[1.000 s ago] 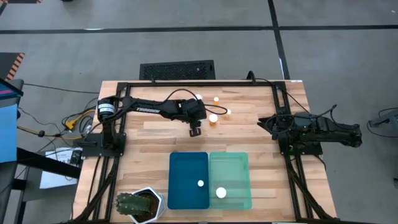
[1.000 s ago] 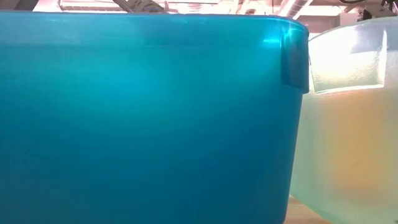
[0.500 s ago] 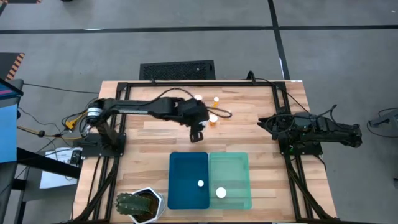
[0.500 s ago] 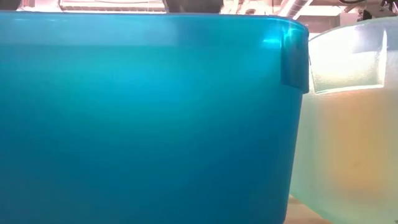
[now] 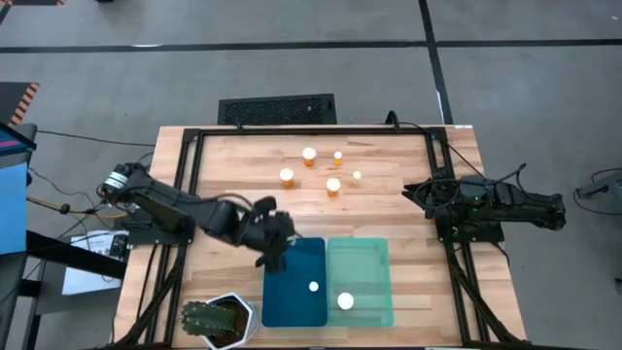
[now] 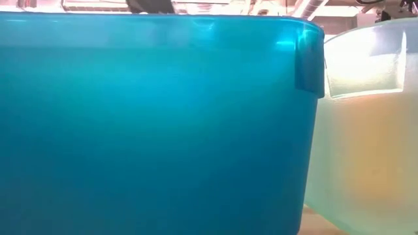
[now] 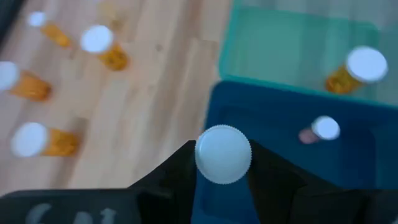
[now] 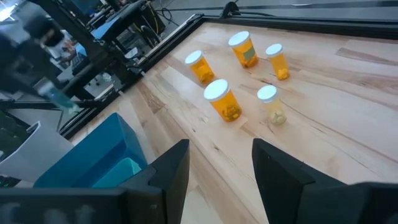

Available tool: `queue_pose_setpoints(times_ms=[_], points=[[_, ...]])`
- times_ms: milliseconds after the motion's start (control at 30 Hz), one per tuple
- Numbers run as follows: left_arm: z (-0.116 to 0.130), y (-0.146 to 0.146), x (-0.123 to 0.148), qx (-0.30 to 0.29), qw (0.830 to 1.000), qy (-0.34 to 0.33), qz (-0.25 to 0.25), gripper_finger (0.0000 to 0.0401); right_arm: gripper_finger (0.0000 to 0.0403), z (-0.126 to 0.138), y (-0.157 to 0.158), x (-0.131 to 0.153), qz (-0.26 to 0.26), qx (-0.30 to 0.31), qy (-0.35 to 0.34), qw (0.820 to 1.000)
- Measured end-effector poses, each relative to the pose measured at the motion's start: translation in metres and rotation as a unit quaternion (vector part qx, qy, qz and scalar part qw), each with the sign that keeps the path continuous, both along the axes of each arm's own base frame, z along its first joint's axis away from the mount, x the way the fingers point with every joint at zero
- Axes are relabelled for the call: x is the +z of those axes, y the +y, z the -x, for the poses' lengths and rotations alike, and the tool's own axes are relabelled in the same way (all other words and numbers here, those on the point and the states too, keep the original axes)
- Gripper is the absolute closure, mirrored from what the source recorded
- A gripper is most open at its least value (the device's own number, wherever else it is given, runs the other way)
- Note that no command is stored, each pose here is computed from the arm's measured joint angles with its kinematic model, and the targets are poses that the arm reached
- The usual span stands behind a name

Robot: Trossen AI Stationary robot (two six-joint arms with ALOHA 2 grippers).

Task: Pick and place medicine bottles into bin by pill shape (circle, oval)
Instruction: Put the small green pill bottle into the blue bin

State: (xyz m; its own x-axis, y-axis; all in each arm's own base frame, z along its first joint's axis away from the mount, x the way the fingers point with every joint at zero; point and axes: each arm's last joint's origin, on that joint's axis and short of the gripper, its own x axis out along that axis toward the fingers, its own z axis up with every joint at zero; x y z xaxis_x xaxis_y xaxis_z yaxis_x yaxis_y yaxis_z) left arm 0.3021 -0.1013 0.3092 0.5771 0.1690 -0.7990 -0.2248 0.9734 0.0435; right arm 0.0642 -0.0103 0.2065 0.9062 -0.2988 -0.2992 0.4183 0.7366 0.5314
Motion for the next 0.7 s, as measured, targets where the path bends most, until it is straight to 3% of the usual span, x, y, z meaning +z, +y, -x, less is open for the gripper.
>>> queue_pose_setpoints(times_ms=[267,500,700], points=[[-0.013,-0.003,-0.057,-0.042,0.998,-0.033,0.027,0.0287,0.0216,0.000,0.000,0.000,0.001,0.000,0.000,1.000],[-0.016,0.026,-0.082,-0.061,0.996,-0.017,0.063,0.0287,0.0220,0.000,0.000,0.000,-0.002,0.000,0.001,1.000],[-0.016,0.029,-0.093,-0.073,0.994,-0.024,0.074,0.0287,0.0217,0.000,0.000,0.000,-0.002,0.000,0.001,1.000]])
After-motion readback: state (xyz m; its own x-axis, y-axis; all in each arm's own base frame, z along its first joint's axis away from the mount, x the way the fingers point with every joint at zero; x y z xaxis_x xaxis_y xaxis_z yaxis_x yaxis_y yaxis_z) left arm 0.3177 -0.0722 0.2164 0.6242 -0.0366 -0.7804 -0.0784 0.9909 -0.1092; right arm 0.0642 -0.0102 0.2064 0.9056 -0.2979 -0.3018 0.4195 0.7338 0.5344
